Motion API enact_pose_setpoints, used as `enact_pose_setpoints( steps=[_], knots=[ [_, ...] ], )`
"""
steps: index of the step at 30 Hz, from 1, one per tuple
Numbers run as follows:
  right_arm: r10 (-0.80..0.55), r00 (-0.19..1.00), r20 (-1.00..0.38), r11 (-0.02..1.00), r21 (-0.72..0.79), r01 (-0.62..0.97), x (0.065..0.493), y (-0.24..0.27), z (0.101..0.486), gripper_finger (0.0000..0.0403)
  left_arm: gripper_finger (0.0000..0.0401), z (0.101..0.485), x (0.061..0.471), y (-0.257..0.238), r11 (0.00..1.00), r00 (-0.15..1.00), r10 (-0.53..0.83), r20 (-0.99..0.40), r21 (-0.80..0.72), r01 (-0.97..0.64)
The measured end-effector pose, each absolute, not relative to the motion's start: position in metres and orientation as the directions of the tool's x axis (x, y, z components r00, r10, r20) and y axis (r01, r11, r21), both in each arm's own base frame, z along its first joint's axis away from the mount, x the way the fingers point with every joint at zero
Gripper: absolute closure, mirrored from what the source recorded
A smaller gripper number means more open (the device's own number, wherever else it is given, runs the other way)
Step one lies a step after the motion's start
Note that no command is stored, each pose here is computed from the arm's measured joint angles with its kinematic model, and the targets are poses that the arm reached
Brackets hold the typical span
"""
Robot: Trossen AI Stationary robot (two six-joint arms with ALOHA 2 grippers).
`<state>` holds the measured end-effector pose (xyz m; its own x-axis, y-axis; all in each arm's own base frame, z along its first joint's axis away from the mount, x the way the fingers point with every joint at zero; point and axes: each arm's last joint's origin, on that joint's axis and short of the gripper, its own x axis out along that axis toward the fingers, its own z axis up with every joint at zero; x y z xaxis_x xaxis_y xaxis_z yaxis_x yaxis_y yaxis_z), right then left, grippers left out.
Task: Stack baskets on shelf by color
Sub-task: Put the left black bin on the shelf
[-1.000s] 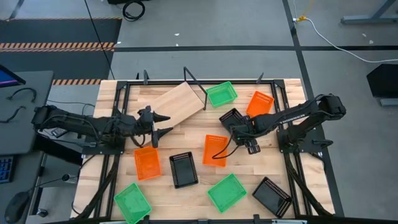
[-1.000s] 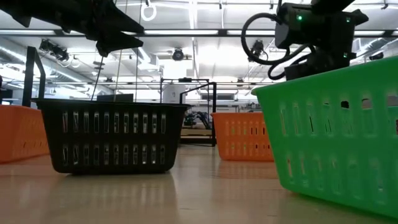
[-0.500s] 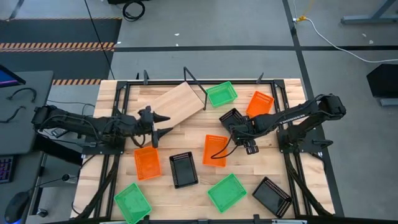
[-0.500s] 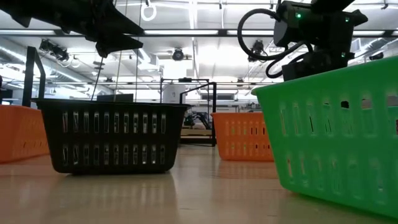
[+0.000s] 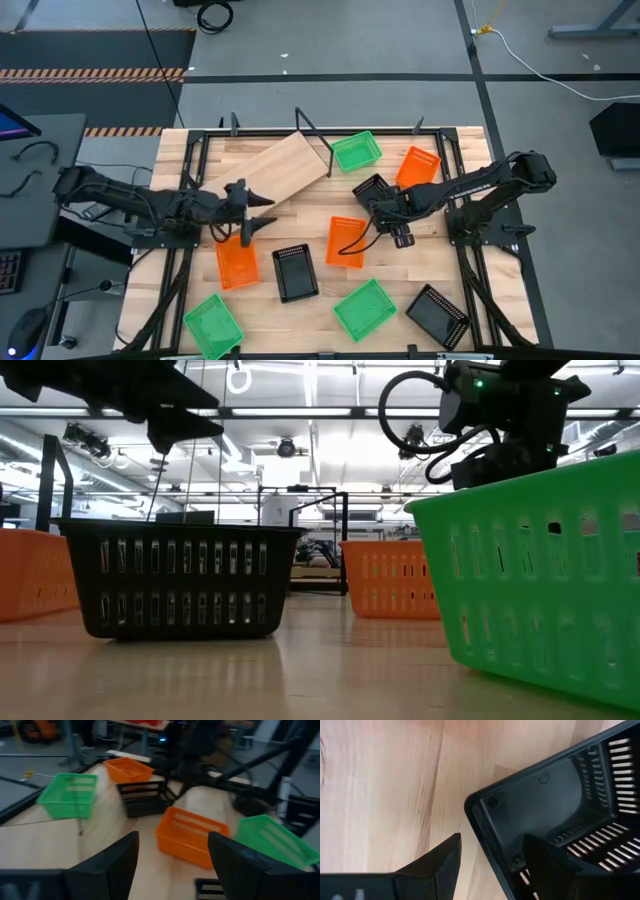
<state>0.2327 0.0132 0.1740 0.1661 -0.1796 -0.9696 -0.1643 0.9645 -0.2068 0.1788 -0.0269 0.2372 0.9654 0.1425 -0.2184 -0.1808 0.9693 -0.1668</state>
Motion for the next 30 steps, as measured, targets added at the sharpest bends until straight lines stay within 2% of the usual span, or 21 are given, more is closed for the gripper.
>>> enact_pose_setpoints(
  steps=[4, 7, 10, 13, 17, 22, 30],
  knots=[
    [-0.193, 0.165, -0.967, 0.966, -0.217, -0.14, 0.233, 0.012, 0.174, 0.0187, 0.0157, 0.252, 0.184, -0.041, 0.979, 0.966, 0.081, -0.246, -0.161, -0.123],
    [-0.196, 0.164, -0.967, 0.969, -0.217, -0.122, 0.233, 0.01, 0.174, 0.0187, 0.0157, 0.268, 0.196, -0.051, 0.986, 0.943, 0.073, -0.325, -0.119, -0.117],
    [-0.197, 0.162, -0.967, 0.972, -0.214, -0.099, 0.233, 0.009, 0.174, 0.0187, 0.0157, 0.277, 0.214, -0.061, 0.989, 0.878, 0.072, -0.473, -0.083, -0.126],
    [-0.197, 0.157, -0.968, 0.974, -0.211, -0.076, 0.232, 0.009, 0.174, 0.0187, 0.0157, 0.283, 0.236, -0.074, 0.985, 0.81, -0.003, -0.587, -0.14, -0.097],
    [-0.207, 0.127, -0.97, 0.976, -0.214, -0.04, 0.229, 0.008, 0.174, 0.0187, 0.0158, 0.28, 0.265, -0.099, 0.975, 0.714, -0.107, -0.692, -0.212, -0.06],
    [-0.248, 0.103, -0.963, 0.968, -0.243, 0.063, 0.221, 0.007, 0.18, 0.0187, 0.0158, 0.271, 0.294, -0.129, 0.968, 0.602, -0.149, -0.785, -0.241, -0.073],
    [-0.323, 0.266, -0.908, 0.939, -0.273, 0.209, 0.203, 0.007, 0.215, 0.0174, 0.0161, 0.261, 0.322, -0.168, 0.947, 0.546, -0.22, -0.808, -0.312, -0.08]
  ],
)
